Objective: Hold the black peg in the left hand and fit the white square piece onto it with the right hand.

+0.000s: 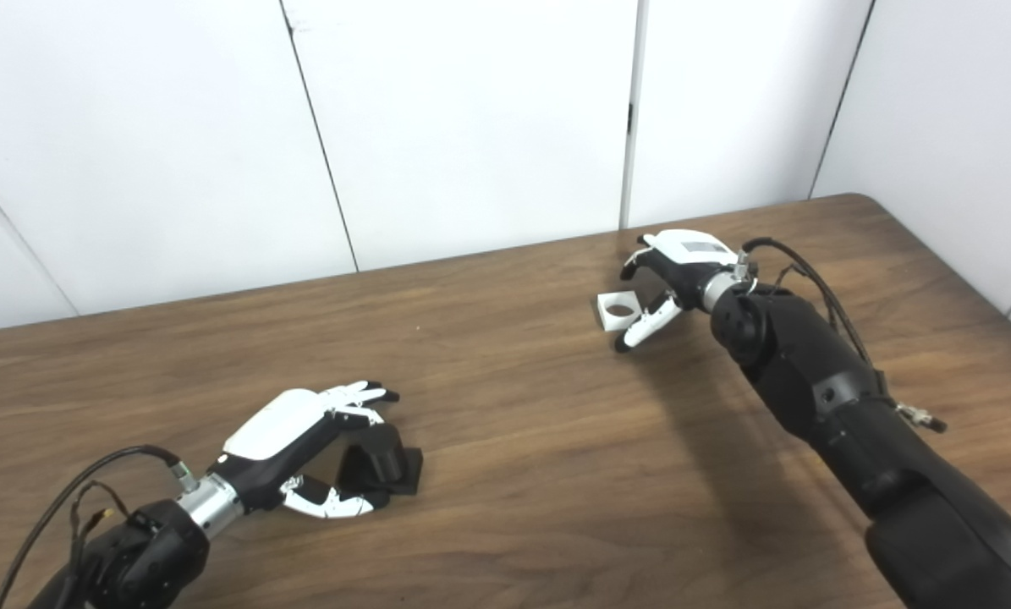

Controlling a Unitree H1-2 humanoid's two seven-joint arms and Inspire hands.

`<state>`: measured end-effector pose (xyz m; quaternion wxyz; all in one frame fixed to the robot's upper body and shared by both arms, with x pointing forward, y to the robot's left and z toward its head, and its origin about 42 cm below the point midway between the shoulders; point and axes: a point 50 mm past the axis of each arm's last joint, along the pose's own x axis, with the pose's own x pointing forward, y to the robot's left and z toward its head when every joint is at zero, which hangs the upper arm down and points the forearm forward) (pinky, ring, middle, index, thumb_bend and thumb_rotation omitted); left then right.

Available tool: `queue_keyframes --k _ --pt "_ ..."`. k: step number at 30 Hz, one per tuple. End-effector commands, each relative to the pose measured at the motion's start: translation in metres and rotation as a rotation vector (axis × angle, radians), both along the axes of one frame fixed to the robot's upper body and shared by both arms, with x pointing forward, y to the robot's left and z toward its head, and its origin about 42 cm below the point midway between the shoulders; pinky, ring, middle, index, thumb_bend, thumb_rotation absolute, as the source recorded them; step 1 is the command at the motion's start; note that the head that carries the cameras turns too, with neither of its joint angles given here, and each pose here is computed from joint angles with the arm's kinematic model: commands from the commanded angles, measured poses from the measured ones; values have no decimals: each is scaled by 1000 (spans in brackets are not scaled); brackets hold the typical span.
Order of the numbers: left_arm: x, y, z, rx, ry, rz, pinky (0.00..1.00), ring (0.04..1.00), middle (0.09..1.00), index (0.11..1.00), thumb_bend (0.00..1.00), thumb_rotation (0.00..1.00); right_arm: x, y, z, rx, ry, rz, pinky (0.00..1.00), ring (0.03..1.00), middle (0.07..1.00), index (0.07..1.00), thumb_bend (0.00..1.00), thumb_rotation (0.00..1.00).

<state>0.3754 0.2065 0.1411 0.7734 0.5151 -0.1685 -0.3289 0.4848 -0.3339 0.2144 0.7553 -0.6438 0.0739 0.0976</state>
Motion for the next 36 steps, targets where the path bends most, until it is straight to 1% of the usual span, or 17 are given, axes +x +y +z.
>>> queue_keyframes --k 1,6,9,11,18,20,24,26,27,29,30,31,32,36 --pt "-14 27 -39 223 128 58 929 952 911 579 836 161 8 22 5 11 -17 57 998 1000 991 769 744 364" --pt "-13 27 -37 224 129 61 941 956 913 582 830 163 7 25 -5 2 7 64 996 1000 985 755 741 370" --pt "-13 28 -36 233 125 61 940 957 916 584 825 170 5 23 -11 -6 23 62 1000 1000 973 740 727 362" --pt "-13 29 -36 229 124 60 933 955 914 580 826 170 4 22 -14 -8 27 58 997 997 957 713 712 342" --pt "-15 31 -36 227 129 65 933 955 912 579 831 150 2 16 -15 -19 27 36 1000 988 927 655 679 326" --pt "-15 31 -36 226 129 66 933 956 913 580 830 150 2 15 -15 -31 26 32 1000 986 923 650 675 329" --pt "-16 31 -35 231 129 66 935 958 914 583 824 155 2 13 -17 -52 29 21 1000 986 921 657 655 365" --pt "-16 32 -35 233 129 66 937 959 914 584 824 154 2 12 -18 -54 29 14 1000 986 921 653 650 360" --pt "-16 32 -35 234 130 66 937 958 914 583 824 154 2 12 -19 -59 25 12 1000 986 920 647 648 349" --pt "-16 32 -34 232 132 65 935 957 913 579 824 154 2 11 -20 -64 18 4 1000 978 913 627 653 293" --pt "-16 33 -34 232 133 66 935 957 913 578 823 154 2 11 -21 -66 16 -1 1000 977 911 562 585 225" --pt "-16 33 -34 230 131 67 936 958 914 578 823 156 3 10 -22 -68 15 -6 1000 978 910 522 543 180" --pt "-15 34 -34 227 130 67 933 956 912 577 827 157 3 10 -23 -71 14 -10 1000 979 911 502 525 157" --pt "-15 35 -34 232 134 71 948 964 918 579 822 161 2 8 -26 -66 5 -21 1000 977 904 489 520 139"
